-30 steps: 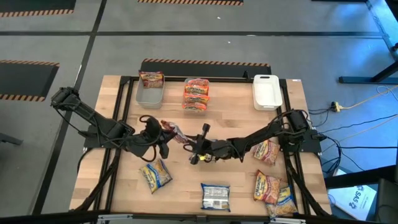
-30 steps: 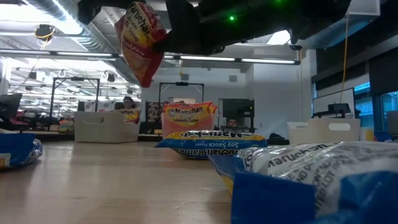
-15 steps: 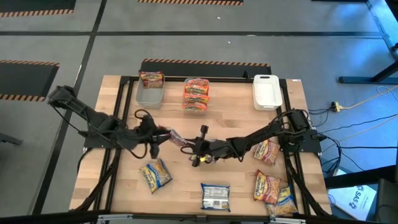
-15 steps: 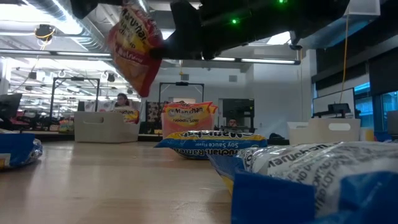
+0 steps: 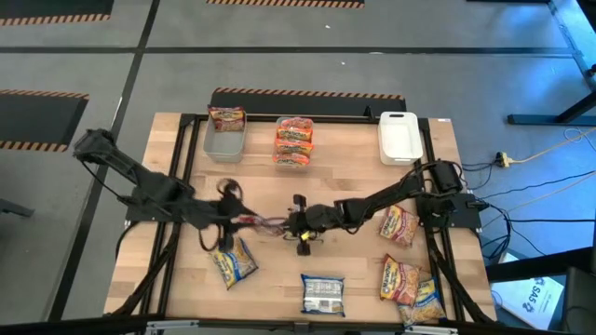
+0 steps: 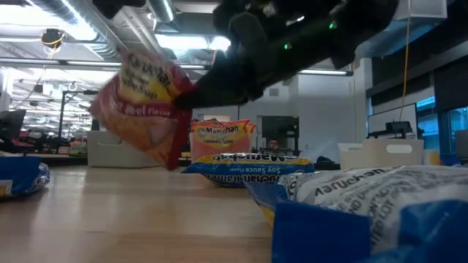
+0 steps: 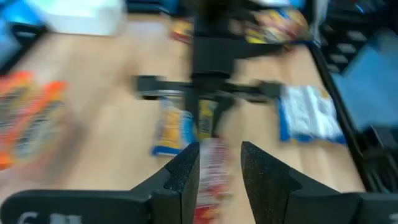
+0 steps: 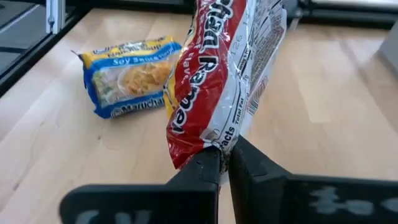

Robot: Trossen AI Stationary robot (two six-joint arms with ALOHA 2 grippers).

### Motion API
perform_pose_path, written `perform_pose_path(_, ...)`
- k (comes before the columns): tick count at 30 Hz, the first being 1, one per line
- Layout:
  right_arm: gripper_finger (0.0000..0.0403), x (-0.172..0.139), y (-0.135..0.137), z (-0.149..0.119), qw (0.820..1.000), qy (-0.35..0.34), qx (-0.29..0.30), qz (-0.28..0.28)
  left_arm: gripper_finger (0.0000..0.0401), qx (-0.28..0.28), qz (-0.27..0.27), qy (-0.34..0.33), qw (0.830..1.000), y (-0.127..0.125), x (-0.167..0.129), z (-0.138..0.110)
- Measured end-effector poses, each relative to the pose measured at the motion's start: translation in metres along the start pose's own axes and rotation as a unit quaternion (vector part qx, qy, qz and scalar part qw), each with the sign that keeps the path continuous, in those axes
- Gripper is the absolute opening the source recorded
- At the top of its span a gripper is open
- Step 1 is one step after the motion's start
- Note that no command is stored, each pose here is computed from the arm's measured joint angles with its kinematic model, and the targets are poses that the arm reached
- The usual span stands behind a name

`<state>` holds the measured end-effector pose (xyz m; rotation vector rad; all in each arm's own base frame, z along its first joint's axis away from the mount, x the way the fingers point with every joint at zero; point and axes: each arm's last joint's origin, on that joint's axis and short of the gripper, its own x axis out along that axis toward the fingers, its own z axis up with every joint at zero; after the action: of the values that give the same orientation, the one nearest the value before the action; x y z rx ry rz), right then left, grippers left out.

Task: Sort Maruchan noodles
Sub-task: Put the bottom left red noodle into the gray bin

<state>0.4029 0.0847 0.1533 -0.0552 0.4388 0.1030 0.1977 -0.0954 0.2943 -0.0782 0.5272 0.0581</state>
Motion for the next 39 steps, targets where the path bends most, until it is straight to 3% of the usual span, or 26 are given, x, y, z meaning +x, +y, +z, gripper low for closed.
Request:
perform_pose_path(6,0.0000,0.001,-0.010,-0.001,0.998,0.009,0.024,0.056,0.0109,0.022,-0.004,0.085,0.996,-0.009,0.049,-0.017)
perform_pose_path(12,0.0000,0.001,-0.008,-0.002,0.998,0.014,0.024,0.062,0.0137,-0.036,-0.065,0.162,0.984,0.008,0.077,-0.020)
perform_pose_path(18,0.0000,0.001,-0.008,-0.002,0.998,0.015,0.025,0.059,0.0159,-0.027,-0.059,0.137,0.988,0.020,0.077,-0.001)
perform_pose_path(24,0.0000,0.001,-0.009,-0.002,0.998,0.015,0.026,0.057,0.0157,-0.033,-0.068,0.067,0.995,0.017,0.079,0.014)
perform_pose_path(28,0.0000,0.001,-0.009,-0.003,0.998,0.015,0.024,0.049,0.0154,-0.040,-0.033,0.041,0.998,0.020,0.080,0.018)
perform_pose_path(31,0.0000,0.001,-0.009,-0.003,0.998,0.015,0.023,0.048,0.0160,-0.033,-0.055,0.047,0.997,0.019,0.080,0.017)
perform_pose_path(39,0.0000,0.001,-0.009,-0.003,0.999,0.015,0.021,0.048,0.0266,-0.042,-0.032,0.107,0.993,0.022,0.078,0.005)
